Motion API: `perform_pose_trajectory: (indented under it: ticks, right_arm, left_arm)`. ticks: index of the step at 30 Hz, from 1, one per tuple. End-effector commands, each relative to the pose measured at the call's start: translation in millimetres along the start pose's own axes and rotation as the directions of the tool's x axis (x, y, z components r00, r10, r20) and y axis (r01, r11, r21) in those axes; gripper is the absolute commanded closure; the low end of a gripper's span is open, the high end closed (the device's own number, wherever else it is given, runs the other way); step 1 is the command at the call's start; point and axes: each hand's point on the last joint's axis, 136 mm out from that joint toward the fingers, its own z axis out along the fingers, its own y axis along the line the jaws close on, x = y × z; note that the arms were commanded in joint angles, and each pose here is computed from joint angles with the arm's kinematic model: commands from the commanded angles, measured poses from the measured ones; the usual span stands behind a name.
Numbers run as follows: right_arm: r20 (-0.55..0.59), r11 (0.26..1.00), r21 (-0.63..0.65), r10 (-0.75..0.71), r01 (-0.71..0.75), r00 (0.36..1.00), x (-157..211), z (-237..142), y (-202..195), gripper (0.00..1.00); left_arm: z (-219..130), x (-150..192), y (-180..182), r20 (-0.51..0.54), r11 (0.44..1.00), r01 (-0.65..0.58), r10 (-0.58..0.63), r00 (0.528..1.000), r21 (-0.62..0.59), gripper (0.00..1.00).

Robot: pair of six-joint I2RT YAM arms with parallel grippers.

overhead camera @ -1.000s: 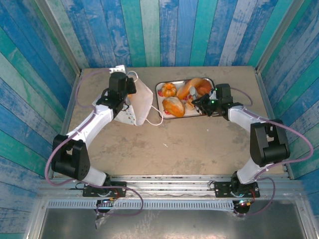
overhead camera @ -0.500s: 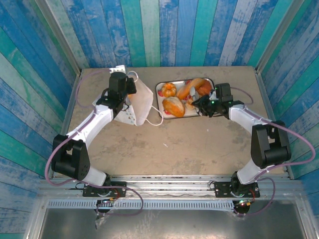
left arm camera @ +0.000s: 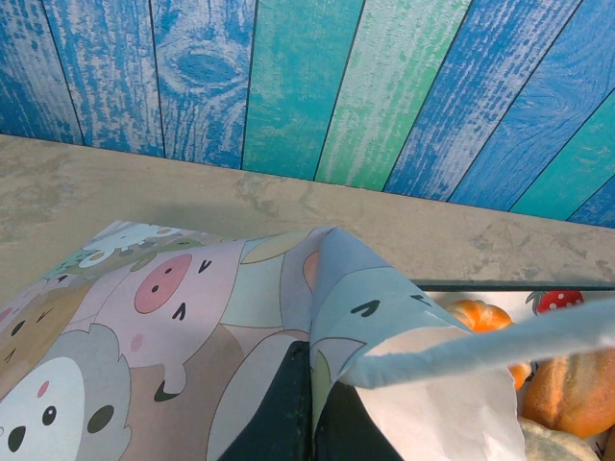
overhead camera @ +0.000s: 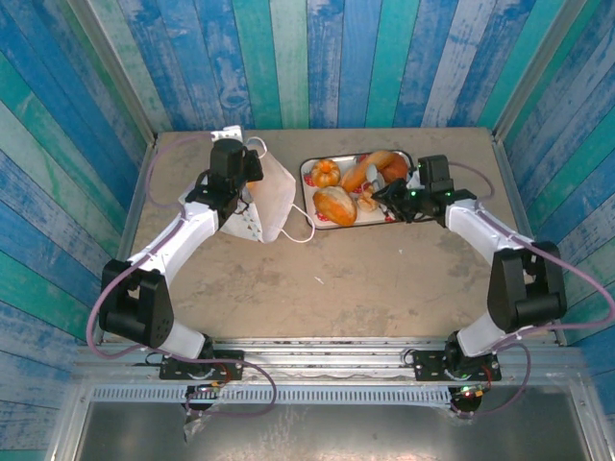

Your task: Take the fake bread out of the paper bag

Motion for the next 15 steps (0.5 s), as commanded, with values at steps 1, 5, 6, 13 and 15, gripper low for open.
perform_pose_trajectory:
  ticks: [1,5,6,13,15]
  right_arm:
    - [0.052,0.997,-0.033,-0.068,0.070,0.996,-6.2,-26.5,26.0,0.62]
    - [0.057,0.994,-0.051,-0.095,0.098,0.994,-0.2,-43.3,36.3,0.63]
    - [0.058,0.992,-0.057,-0.106,0.109,0.993,2.4,-49.4,40.4,0.63]
    - [0.005,0.956,-0.083,-0.281,0.280,0.960,44.5,-84.3,80.8,0.63]
    - [-0.024,0.939,-0.096,-0.335,0.331,0.942,63.9,-88.6,93.2,0.63]
  left_arm:
    - [-19.0,-26.9,-4.0,0.074,0.999,0.024,-0.026,0.997,0.028,0.99]
    - [-18.9,-26.4,-4.3,0.072,0.999,0.013,-0.015,0.997,0.029,0.99]
    - [-18.6,-26.1,-4.2,0.072,1.000,0.006,-0.008,0.997,0.028,0.99]
    - [-20.4,-26.9,-7.8,0.075,0.998,-0.036,0.032,0.997,0.047,0.99]
    - [-21.2,-27.9,-9.8,0.078,0.997,-0.050,0.045,0.996,0.057,0.99]
